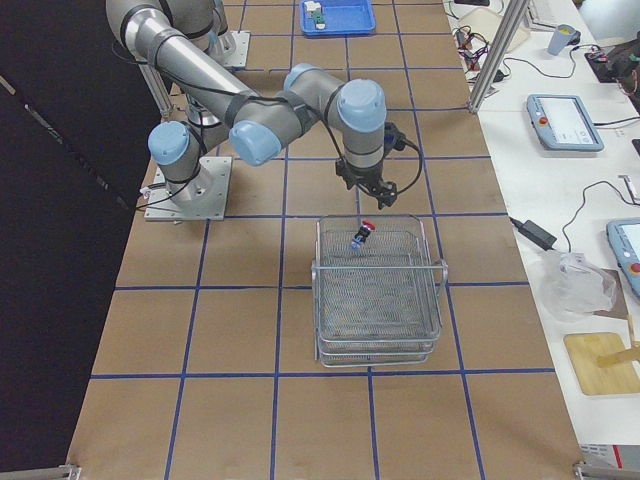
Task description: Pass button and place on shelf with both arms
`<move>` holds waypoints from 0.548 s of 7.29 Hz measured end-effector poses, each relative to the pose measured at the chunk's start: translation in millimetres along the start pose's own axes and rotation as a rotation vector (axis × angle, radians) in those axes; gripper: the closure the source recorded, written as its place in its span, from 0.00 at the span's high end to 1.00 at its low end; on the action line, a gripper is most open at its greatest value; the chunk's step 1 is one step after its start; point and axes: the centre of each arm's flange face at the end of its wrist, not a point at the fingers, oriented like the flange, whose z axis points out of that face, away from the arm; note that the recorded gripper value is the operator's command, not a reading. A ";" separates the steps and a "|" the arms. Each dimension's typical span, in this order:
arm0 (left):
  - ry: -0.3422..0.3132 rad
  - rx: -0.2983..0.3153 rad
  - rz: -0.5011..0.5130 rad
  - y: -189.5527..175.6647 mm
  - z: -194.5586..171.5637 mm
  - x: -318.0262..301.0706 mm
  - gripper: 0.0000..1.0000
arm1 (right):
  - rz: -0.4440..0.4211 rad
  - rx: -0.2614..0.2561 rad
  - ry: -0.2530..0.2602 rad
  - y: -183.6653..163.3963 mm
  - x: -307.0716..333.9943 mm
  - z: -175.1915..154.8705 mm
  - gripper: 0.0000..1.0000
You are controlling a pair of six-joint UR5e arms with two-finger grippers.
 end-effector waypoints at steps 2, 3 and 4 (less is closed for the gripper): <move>0.002 0.001 0.001 0.3 0.3 0.3 1.00 | 0.126 -0.031 0.040 -97.0 -83.3 -21.8 1.00; 0.003 0.001 0.001 0.0 0.4 0.4 1.00 | 0.183 -0.056 0.075 -147.3 -132.2 -30.0 1.00; 0.003 0.001 0.001 -0.2 0.1 0.4 1.00 | 0.249 -0.062 0.105 -196.4 -185.9 -34.5 1.00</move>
